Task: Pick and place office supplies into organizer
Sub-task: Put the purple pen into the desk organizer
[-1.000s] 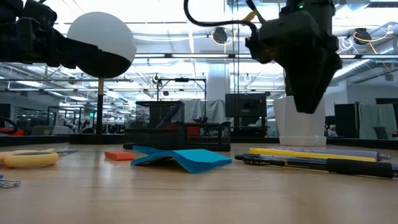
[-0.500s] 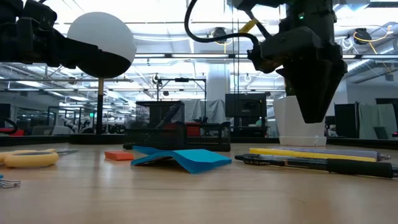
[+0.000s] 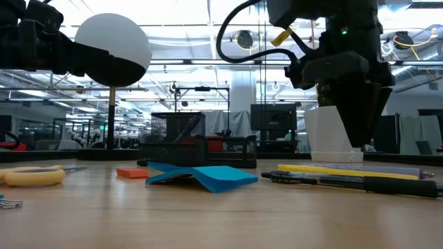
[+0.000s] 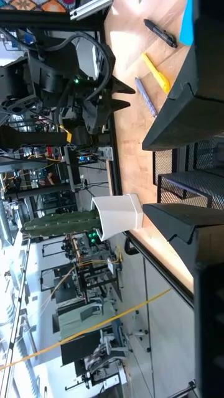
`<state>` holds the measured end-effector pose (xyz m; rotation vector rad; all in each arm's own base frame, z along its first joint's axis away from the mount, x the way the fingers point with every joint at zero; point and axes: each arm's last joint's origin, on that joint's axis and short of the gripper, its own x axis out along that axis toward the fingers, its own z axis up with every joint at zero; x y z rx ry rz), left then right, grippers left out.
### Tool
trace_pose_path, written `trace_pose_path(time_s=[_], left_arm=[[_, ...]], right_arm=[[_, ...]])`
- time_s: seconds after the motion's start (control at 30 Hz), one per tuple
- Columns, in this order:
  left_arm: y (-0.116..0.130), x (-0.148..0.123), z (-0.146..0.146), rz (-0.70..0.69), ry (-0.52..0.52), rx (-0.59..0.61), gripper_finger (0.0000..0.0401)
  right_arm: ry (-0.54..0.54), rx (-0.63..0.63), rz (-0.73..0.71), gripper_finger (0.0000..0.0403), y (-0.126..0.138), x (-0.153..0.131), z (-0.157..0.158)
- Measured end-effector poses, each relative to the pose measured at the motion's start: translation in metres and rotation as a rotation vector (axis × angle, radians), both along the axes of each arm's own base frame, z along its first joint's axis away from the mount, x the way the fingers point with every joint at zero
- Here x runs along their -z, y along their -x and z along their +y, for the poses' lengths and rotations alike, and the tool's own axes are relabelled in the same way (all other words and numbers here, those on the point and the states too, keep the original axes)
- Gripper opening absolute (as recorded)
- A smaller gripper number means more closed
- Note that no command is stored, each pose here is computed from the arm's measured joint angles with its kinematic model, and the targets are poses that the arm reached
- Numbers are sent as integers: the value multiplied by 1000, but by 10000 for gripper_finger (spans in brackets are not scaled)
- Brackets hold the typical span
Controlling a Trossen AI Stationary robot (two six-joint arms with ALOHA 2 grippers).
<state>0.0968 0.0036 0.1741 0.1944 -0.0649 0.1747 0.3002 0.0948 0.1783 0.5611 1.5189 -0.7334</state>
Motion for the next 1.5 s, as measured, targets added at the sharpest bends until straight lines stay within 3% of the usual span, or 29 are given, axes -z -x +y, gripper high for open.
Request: trace_pose_path(time_s=[0.3, 0.8, 1.5], left_arm=[[0, 0, 0, 0, 1, 0, 154], [0, 0, 0, 0, 0, 0, 154], [0, 0, 0, 1, 1, 0, 154]], right_arm=[[9, -15, -15, 141, 1, 0, 5], [-5, -30, -123, 141, -20, 2, -26], [-34, -70, -78, 141, -27, 34, -39]])
